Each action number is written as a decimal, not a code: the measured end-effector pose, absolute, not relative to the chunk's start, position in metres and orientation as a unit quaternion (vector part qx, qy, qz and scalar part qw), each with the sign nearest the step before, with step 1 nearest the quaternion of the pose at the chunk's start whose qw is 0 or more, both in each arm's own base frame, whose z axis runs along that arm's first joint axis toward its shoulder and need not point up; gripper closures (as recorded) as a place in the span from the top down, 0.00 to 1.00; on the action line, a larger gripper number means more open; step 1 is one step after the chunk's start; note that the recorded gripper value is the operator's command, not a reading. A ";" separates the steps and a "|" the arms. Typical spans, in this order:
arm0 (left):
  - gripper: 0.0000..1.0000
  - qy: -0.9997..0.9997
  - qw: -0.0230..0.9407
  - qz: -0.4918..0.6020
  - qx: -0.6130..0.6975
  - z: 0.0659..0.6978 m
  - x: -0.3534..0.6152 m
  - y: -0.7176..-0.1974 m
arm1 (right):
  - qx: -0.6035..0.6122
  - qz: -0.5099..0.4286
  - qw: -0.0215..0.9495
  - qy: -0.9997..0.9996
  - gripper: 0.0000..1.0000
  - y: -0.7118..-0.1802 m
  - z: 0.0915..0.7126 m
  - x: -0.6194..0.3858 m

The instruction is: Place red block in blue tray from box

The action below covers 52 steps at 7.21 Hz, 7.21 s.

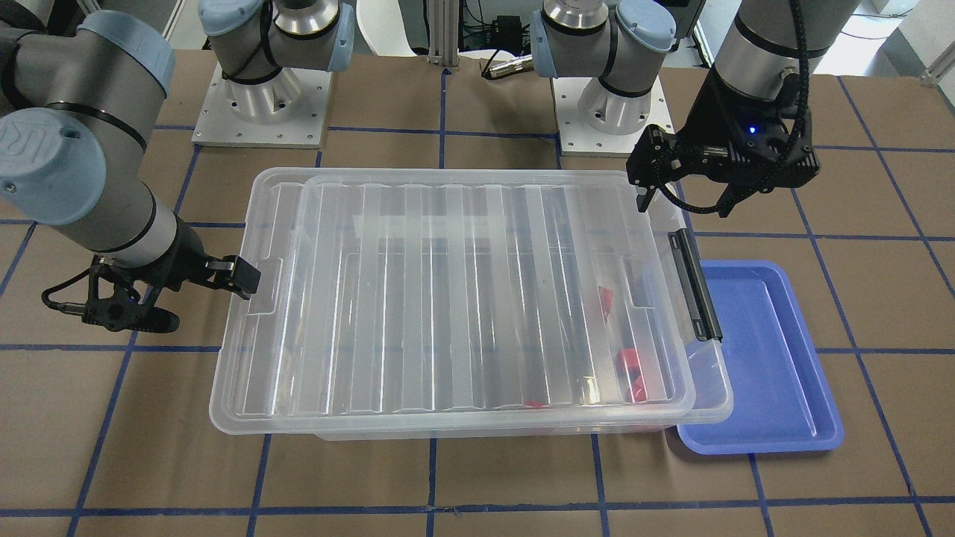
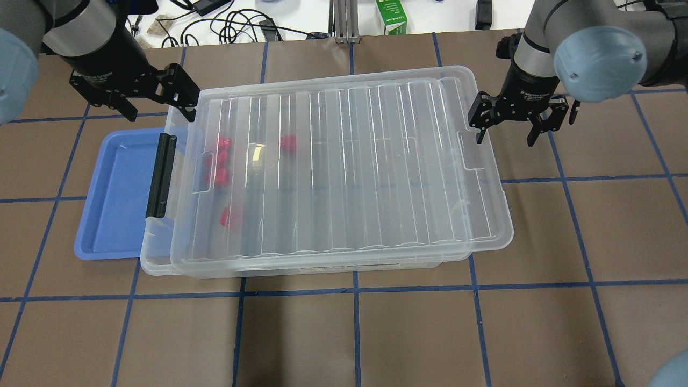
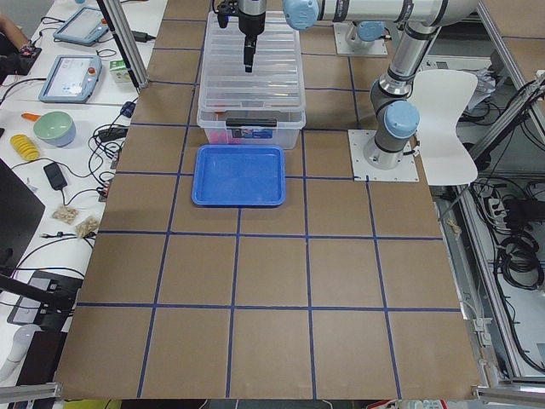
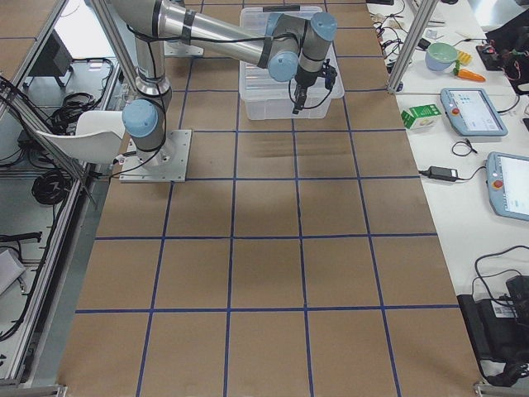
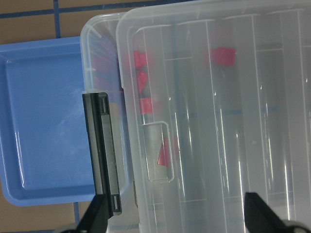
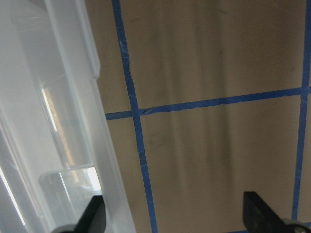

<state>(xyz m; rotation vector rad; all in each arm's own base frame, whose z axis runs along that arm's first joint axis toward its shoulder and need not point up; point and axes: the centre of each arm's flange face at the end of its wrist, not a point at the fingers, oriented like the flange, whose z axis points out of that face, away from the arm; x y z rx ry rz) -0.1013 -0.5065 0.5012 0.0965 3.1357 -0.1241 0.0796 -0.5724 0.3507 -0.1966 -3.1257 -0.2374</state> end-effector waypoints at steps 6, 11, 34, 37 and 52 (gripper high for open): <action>1.00 0.999 0.001 -0.038 0.028 0.500 -0.102 -0.507 | -0.059 -0.072 -0.005 -0.996 1.00 -0.578 0.354 0.021; 1.00 0.999 0.000 -0.036 0.027 0.498 -0.102 -0.509 | -0.046 -0.071 -0.001 -0.996 1.00 -0.579 0.356 -0.015; 1.00 0.988 0.003 -0.042 0.148 0.318 -0.096 -0.483 | -0.023 -0.037 0.002 -0.999 1.00 -0.474 0.493 0.006; 1.00 0.985 -0.003 -0.024 0.170 0.289 -0.099 -0.472 | -0.033 -0.049 0.005 -0.998 1.00 -0.452 0.500 0.057; 1.00 0.991 -0.044 0.012 0.128 0.219 -0.101 -0.472 | -0.071 -0.037 0.010 -0.997 1.00 -0.441 0.500 0.117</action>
